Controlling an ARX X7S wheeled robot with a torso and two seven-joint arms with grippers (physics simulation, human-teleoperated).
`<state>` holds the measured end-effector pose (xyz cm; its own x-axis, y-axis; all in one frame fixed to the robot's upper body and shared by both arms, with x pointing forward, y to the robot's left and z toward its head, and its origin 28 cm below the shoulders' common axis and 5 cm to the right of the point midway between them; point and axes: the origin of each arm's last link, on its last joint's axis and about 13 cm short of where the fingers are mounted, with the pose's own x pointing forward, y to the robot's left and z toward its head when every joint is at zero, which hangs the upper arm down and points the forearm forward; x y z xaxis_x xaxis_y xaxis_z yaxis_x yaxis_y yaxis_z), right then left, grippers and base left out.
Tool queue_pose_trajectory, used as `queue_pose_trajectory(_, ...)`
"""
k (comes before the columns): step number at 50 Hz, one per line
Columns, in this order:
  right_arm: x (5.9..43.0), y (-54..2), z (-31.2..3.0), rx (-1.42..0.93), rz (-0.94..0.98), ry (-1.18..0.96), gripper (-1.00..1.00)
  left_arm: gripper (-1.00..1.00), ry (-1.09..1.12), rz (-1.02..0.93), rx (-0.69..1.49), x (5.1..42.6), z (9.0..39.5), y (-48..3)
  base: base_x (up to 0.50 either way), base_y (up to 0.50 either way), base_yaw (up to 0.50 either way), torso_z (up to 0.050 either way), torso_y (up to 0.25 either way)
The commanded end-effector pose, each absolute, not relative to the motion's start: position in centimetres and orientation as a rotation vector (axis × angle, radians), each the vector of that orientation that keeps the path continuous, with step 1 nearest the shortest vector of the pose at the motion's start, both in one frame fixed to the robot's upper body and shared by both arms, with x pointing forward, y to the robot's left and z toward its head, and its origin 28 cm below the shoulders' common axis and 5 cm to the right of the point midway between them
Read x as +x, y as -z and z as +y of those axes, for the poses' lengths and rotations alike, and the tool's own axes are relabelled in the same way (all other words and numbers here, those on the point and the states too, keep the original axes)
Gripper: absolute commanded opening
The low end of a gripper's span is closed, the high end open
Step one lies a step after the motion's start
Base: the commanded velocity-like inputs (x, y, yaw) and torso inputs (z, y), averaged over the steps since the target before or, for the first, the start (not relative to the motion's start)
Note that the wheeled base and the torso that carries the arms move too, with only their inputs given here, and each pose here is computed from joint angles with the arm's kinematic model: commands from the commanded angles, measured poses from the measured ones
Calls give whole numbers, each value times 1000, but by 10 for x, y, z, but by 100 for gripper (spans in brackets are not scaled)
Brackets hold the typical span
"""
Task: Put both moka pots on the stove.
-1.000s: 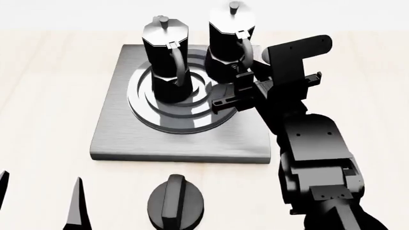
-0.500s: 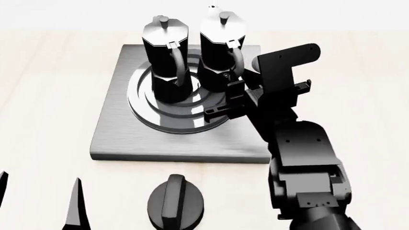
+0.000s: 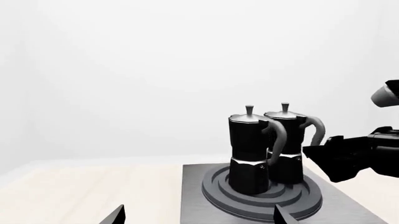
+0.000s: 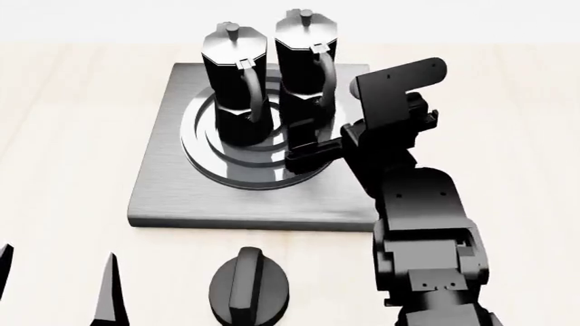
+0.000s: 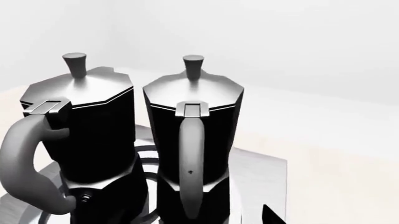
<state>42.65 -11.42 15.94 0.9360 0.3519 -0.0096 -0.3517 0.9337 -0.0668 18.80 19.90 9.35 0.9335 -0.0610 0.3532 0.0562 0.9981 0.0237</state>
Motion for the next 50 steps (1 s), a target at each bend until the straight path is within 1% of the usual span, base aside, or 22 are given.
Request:
queue_pose_trajectory(1, 427, -161, -114, -75, -21, -351, 100, 100, 60, -361, 13, 188, 199, -93, 0, 0, 0, 0, 0)
queue_pose_trajectory(8, 427, -174, -117, -20, -120, -320, 100, 100, 62, -361, 13, 188, 199, -94, 0, 0, 0, 0, 0)
queue_pose_trajectory(12, 411, -181, -118, -1, -163, -310, 100, 100, 63, -360, 13, 188, 198, -93, 0, 0, 0, 0, 0)
queue_pose_trajectory(13, 405, -182, -118, -1, -198, -297, 100, 100, 65, -361, 14, 188, 198, -93, 0, 0, 0, 0, 0)
queue_pose_trajectory(16, 389, -188, -117, 17, -230, -307, 100, 100, 65, -360, 14, 188, 198, -93, 0, 0, 0, 0, 0)
queue_pose_trajectory(22, 368, -194, -118, 33, -272, -317, 100, 100, 68, -359, 15, 188, 197, -93, 0, 0, 0, 0, 0)
queue_pose_trajectory(27, 344, -200, -115, 49, -346, -327, 100, 100, 68, -359, 15, 187, 197, -93, 0, 0, 0, 0, 0)
queue_pose_trajectory(28, 341, -200, -115, 53, -361, -315, 100, 100, 68, -359, 14, 187, 197, -93, 0, 0, 0, 0, 0)
queue_pose_trajectory(29, 333, -205, -113, 94, -416, -288, 100, 100, 70, -357, 14, 188, 197, -93, 0, 0, 0, 0, 0)
queue_pose_trajectory(30, 330, -206, -113, 100, -417, -287, 100, 100, 70, -358, 14, 188, 197, -93, 0, 0, 0, 0, 0)
queue_pose_trajectory(35, 314, -203, -109, 6, -502, -196, 100, 100, 69, -361, 13, 187, 197, -93, 0, 0, 0, 0, 0)
queue_pose_trajectory(47, 271, -189, -111, 31, -551, -187, 100, 100, 73, -362, 15, 186, 196, -93, 0, 0, 0, 0, 0)
queue_pose_trajectory(50, 265, -185, -113, 31, -557, -170, 100, 100, 74, -364, 14, 186, 196, -94, 0, 0, 0, 0, 0)
